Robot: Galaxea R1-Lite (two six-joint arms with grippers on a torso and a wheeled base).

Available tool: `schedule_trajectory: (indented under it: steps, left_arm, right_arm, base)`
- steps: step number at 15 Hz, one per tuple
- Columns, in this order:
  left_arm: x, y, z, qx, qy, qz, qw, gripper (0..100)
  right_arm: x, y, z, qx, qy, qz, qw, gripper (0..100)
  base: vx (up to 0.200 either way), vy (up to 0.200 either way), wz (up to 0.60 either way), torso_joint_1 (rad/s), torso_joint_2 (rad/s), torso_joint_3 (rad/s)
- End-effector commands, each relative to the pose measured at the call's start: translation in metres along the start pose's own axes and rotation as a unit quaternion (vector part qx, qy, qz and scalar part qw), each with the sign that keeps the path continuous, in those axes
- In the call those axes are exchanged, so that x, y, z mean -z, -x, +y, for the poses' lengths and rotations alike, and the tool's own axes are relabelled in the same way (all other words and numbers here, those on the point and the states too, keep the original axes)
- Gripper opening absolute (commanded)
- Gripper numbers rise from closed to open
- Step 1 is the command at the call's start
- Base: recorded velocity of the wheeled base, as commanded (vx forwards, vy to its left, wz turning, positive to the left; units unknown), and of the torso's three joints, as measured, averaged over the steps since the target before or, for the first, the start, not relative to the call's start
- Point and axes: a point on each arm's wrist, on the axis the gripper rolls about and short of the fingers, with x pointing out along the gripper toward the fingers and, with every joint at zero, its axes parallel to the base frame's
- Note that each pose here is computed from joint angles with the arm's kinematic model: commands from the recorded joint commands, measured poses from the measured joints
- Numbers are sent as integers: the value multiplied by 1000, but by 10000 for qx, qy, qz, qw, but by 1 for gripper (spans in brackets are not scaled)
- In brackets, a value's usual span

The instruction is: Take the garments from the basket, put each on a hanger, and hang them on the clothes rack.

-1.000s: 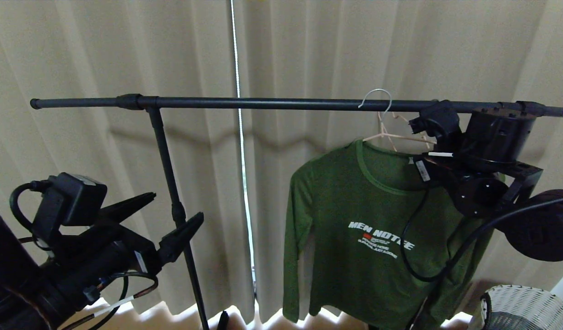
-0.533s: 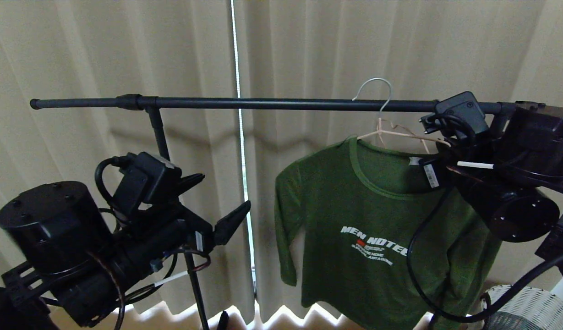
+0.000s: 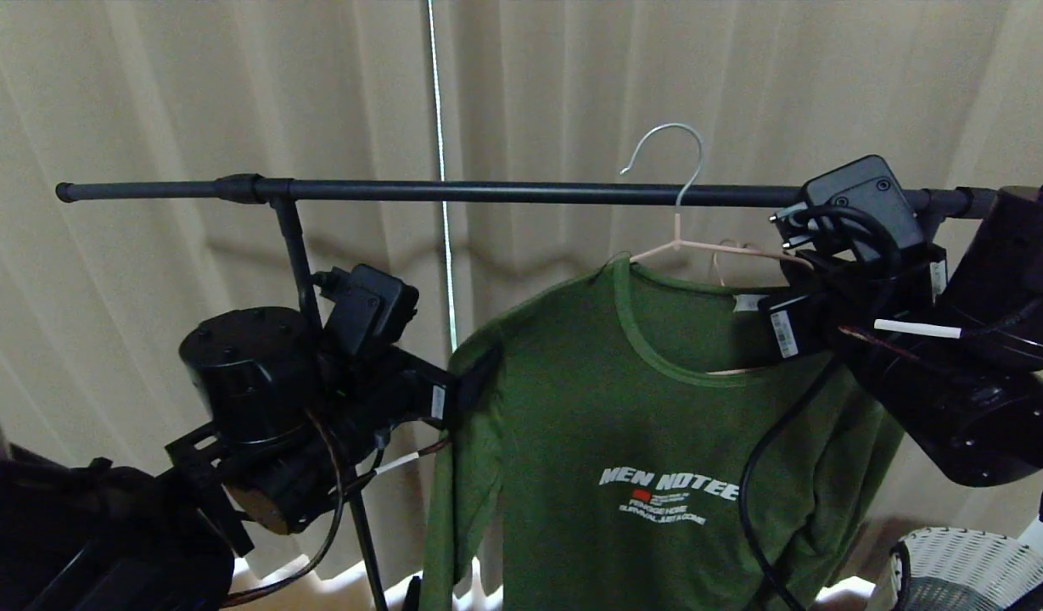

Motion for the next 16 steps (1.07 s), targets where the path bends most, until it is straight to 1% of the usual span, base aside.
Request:
schedule_trajectory:
  steps: [1,3,4,5,6,8,12,16]
  left_arm:
    - [10,-16,-3,-182,38,150,9997,100]
    - [11,-16,-2,-204,113,160,9996,100]
    - [11,-17,2,-281,125,167,9994,100]
    - [11,-17,2,-281,125,167,9994,100]
    - [11,-19,11,-423,137,156,9989,100]
    - [12,-20,17,-513,140,173,9984,100]
    - [10,-22,17,-538,148,124,9984,100]
    - [9,-23,18,-550,152,103,9983,100]
  right_arm:
    - [-3,5,3,-164,-41,-95,9998,0]
    - [-3,5,4,-243,-36,-125,9996,0]
    - [-2,6,4,-322,-46,-155,9994,0]
    - [-2,6,4,-322,-46,-155,9994,0]
    - [-1,11,1,-490,-38,-212,9986,0]
    - [0,18,4,-668,-10,-264,9974,0]
    - [1,27,12,-938,32,-334,9950,0]
    - [8,33,18,-1093,90,-266,9936,0]
  base:
    - [0,0,0,0,0,0]
    - [0,0,0,0,0,0]
    - [0,0,0,0,0,0]
    - [0,0,0,0,0,0]
    - [0,0,0,0,0,0]
    - [0,0,0,0,0,0]
    - [0,0,0,0,0,0]
    - [0,0,0,0,0,0]
